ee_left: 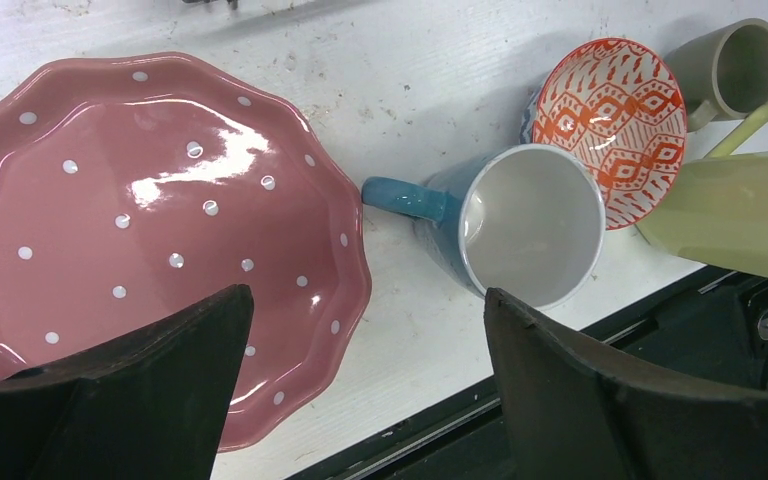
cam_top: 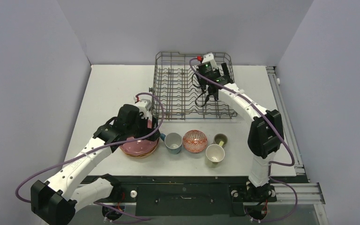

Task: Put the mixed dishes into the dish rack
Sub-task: Turn the bowl upside down on the dish rack.

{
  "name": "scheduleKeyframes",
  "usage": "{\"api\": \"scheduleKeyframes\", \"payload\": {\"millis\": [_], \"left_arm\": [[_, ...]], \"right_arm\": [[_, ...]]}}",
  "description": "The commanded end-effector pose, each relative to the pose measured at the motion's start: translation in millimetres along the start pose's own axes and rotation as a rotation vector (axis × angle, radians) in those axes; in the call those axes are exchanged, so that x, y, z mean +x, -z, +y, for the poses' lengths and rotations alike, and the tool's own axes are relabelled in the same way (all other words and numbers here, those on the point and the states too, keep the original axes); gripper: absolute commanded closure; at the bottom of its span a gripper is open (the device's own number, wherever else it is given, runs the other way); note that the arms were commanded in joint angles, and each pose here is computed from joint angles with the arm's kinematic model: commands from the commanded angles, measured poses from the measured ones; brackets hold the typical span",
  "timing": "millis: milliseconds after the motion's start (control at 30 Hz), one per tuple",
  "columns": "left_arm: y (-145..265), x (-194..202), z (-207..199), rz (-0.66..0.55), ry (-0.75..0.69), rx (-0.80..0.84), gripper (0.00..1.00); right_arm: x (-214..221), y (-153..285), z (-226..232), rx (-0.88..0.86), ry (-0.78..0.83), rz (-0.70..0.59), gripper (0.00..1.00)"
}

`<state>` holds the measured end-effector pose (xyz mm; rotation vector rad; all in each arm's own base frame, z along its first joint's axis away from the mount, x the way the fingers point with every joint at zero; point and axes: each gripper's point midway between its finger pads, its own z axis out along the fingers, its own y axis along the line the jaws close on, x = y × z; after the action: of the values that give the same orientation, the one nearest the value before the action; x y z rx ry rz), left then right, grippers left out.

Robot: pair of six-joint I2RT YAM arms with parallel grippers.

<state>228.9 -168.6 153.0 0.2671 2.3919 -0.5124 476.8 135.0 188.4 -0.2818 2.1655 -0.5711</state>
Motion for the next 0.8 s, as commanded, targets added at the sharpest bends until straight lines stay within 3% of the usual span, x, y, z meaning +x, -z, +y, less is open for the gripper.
{"api": "scheduleKeyframes", "payload": {"millis": [0,767], "left_arm": [[9.6,-14.5,-4.7,-0.063,-0.003,0.023,0.17],[35.7,-8.4,-48.6,-0.033,0.124,0.044,0.17]], "right_arm": [[-13.9,41.7,-13.9,-0.077,-0.134,-0.057,0.08],[32.5,162.7,8.3,-0.423,-0.272,-0.111,0.16]]}}
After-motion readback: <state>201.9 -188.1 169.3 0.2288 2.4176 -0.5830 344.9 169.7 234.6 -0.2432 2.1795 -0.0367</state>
